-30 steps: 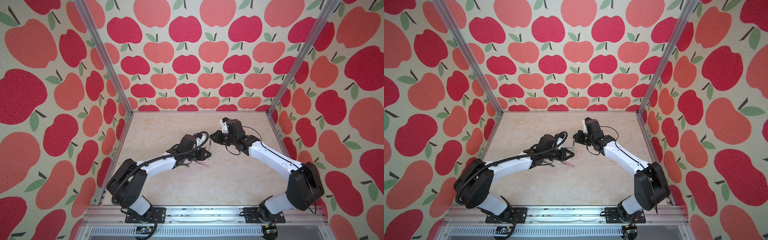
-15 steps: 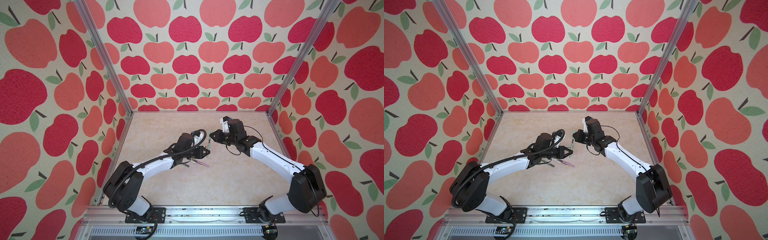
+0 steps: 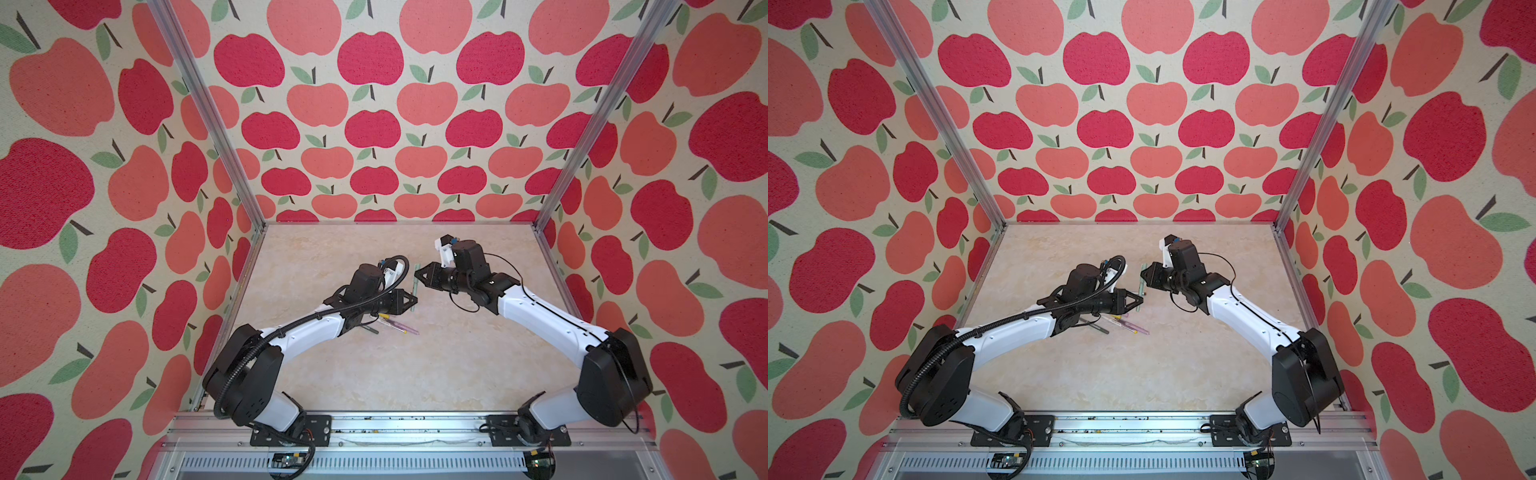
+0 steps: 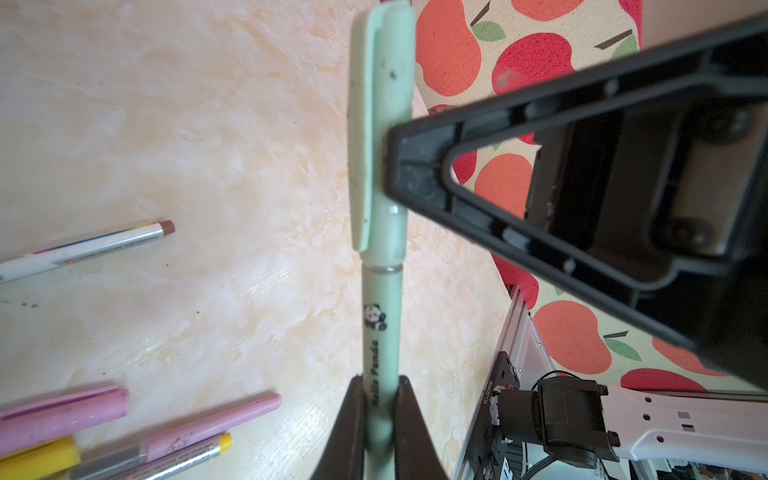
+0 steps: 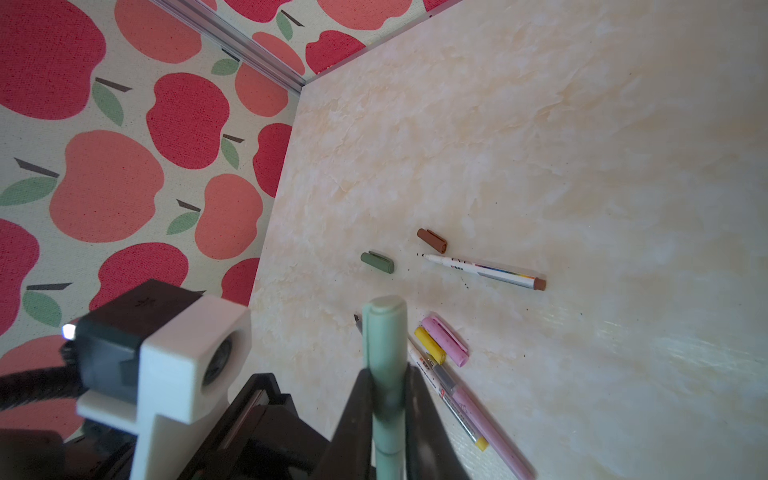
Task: Insert the pens into the pen caps
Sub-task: 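Lower the cap onto the pen nib with the right gripper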
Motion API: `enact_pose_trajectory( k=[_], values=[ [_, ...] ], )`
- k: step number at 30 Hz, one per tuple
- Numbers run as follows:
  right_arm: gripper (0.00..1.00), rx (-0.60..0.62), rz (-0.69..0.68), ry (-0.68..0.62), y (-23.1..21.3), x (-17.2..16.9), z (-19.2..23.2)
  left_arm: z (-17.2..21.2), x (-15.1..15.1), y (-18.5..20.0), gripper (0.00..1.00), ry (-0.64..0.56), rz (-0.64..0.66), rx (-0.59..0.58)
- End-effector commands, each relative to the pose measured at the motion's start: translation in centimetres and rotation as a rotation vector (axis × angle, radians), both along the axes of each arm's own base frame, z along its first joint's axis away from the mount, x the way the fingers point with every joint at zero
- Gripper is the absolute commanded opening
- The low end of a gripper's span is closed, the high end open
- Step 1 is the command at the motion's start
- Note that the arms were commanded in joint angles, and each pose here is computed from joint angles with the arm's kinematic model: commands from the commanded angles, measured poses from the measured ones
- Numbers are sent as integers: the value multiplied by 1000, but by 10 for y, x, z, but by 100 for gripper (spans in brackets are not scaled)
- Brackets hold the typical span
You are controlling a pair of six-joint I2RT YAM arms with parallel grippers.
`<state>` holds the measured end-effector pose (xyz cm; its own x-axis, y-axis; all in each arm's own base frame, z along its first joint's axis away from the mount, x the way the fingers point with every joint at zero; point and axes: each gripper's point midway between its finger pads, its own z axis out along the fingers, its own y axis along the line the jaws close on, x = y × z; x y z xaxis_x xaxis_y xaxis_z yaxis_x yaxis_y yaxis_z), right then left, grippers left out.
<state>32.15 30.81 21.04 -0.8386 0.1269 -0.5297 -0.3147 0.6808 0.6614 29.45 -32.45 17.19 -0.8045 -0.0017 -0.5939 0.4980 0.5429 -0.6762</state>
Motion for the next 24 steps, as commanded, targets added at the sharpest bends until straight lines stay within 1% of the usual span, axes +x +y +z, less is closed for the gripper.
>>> enact_pose_trajectory(
  k=[1,7,9,11,16,19,24],
  values=[
    [30,3,71,2,0,-17,8,14,9,9,0,-66,12,-9],
    [61,101,173,-96,-4,-21,48,10,-12,8,0,-50,-93,4],
    [68,117,225,-130,-5,-28,59,10,-20,8,0,-44,-137,0],
    [73,113,265,-153,-7,-33,64,14,-31,6,0,-46,-200,-19],
    [75,102,299,-188,-18,-42,69,31,-57,5,0,-75,-339,-78],
    [75,108,303,-201,-23,-45,72,38,-65,8,0,-91,-377,-94],
    [73,120,313,-199,-24,-49,74,44,-71,13,0,-121,-389,-97]
  ],
)
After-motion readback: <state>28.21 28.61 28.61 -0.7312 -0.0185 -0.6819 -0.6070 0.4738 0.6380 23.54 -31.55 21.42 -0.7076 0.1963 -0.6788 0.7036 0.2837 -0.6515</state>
